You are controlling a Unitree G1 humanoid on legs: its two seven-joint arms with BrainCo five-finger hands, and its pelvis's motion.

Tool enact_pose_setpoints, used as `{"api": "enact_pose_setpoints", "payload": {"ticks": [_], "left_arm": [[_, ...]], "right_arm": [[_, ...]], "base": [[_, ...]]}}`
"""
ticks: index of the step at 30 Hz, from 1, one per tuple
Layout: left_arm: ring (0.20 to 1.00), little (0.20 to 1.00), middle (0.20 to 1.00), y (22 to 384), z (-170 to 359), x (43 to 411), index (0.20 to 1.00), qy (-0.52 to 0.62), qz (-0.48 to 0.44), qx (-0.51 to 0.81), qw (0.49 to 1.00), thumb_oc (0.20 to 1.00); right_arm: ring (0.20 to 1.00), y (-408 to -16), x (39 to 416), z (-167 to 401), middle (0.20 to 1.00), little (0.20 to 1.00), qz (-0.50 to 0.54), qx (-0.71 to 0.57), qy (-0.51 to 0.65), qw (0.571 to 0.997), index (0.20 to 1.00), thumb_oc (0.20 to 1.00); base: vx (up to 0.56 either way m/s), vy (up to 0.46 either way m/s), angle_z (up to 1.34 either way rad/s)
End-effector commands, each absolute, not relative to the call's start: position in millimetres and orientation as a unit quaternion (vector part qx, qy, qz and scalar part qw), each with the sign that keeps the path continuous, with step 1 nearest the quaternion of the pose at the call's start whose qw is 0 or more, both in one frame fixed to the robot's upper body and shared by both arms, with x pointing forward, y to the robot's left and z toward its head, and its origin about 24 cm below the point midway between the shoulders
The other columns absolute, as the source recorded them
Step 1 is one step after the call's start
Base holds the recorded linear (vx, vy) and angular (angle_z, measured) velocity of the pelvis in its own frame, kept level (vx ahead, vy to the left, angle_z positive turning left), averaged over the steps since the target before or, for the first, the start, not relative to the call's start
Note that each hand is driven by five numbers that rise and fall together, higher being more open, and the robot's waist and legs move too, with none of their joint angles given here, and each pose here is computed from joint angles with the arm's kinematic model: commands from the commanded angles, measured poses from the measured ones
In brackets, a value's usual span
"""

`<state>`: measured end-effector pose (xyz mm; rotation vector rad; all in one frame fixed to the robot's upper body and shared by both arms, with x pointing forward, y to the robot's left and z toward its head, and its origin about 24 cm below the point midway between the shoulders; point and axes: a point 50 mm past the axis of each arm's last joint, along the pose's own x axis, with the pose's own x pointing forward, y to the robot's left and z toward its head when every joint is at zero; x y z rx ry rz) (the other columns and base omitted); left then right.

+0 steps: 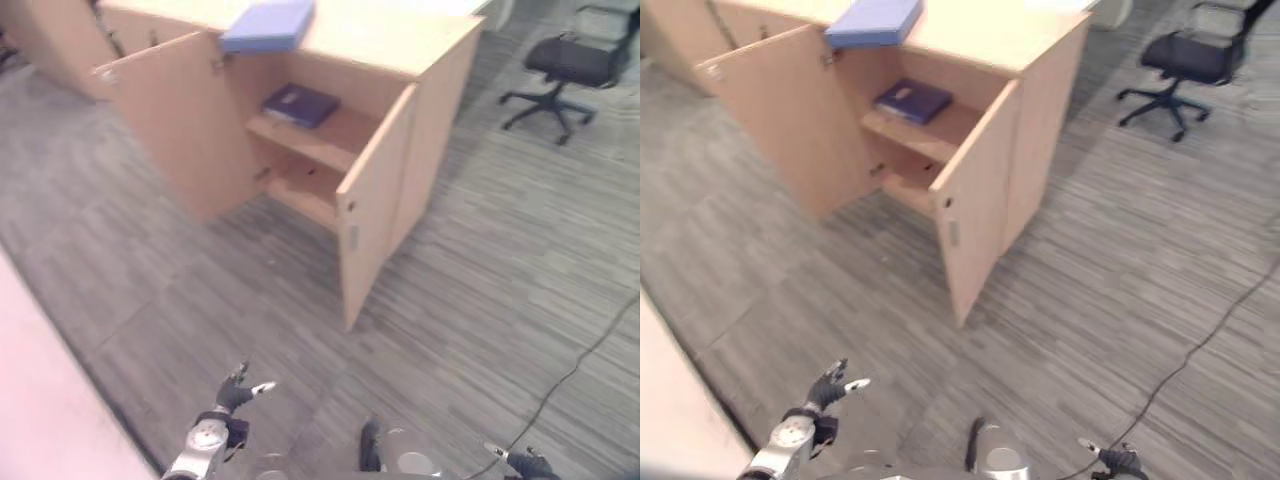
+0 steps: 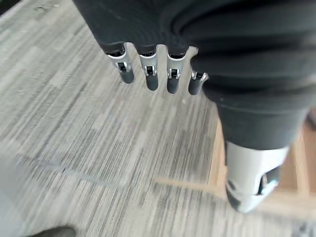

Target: Put the empty folder in the office cabinet

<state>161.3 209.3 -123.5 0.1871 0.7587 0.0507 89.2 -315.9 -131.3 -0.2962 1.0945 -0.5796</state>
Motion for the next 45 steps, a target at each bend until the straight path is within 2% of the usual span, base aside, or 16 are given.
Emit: {"api": "enact_pose_setpoints", "payload": {"ticks": [1, 14, 18, 21, 26, 28, 33, 39, 45], "left_arm": [[1.000, 1.000, 1.000, 204.2, -105.7, 184.6, 1.000, 0.306, 0.027, 0.076, 0.949, 1.000], [1.000, 1.000, 1.000, 210.5, -110.5, 176.8, 1.000, 0.318, 0.050, 0.079, 0.943, 1.000], [1.000, 1.000, 1.000, 206.6, -113.5, 178.4, 1.000, 0.327, 0.029, 0.097, 0.940, 1.000], [1.000, 1.000, 1.000, 209.2, -106.9, 186.8, 1.000, 0.309, 0.013, 0.117, 0.944, 1.000], [1.000, 1.000, 1.000, 225.6, -89.2, 201.1, 1.000, 0.274, 0.021, 0.131, 0.953, 1.000], [1.000, 1.000, 1.000, 229.6, -90.2, 198.5, 1.000, 0.279, 0.028, 0.132, 0.951, 1.000], [1.000, 1.000, 1.000, 220.8, -101.0, 188.7, 1.000, 0.304, 0.020, 0.127, 0.944, 1.000], [1.000, 1.000, 1.000, 195.7, -100.9, 191.0, 1.000, 0.289, -0.009, 0.093, 0.953, 1.000], [1.000, 1.000, 1.000, 200.6, -102.8, 183.8, 1.000, 0.295, -0.007, 0.102, 0.950, 1.000]], "right_arm": [[1.000, -325.5, 83.9, -126.5, 1.000, 1.000, -0.290, -0.134, 0.500, 0.805, 1.000, 1.000], [1.000, -327.0, 99.3, -121.1, 1.000, 1.000, -0.282, -0.140, 0.482, 0.818, 1.000, 1.000], [1.000, -325.8, 90.4, -124.5, 1.000, 1.000, -0.290, -0.119, 0.491, 0.813, 1.000, 1.000], [1.000, -318.2, 84.3, -129.9, 1.000, 1.000, -0.293, -0.094, 0.498, 0.811, 1.000, 1.000], [1.000, -284.5, 119.7, -132.3, 1.000, 1.000, -0.248, -0.072, 0.458, 0.851, 1.000, 1.000], [1.000, -277.1, 122.4, -133.6, 1.000, 1.000, -0.237, -0.070, 0.454, 0.856, 1.000, 1.000], [1.000, -274.2, 110.4, -139.7, 1.000, 1.000, -0.234, -0.069, 0.474, 0.846, 1.000, 1.000], [1.000, -300.9, 95.4, -134.9, 1.000, 1.000, -0.247, -0.111, 0.497, 0.824, 1.000, 1.000], [1.000, -314.3, 81.4, -133.3, 1.000, 1.000, -0.263, -0.120, 0.516, 0.807, 1.000, 1.000]], "base": [[0.31, 0.216, -0.88], [0.29, 0.364, -0.88], [0.12, 0.564, -0.52], [0.01, 0.506, 0.18], [-0.14, 0.587, -1.01], [-0.12, 0.583, -0.50], [-0.01, 0.249, -0.21], [-0.03, 0.064, 0.15], [0.00, 0.208, -0.03]]}}
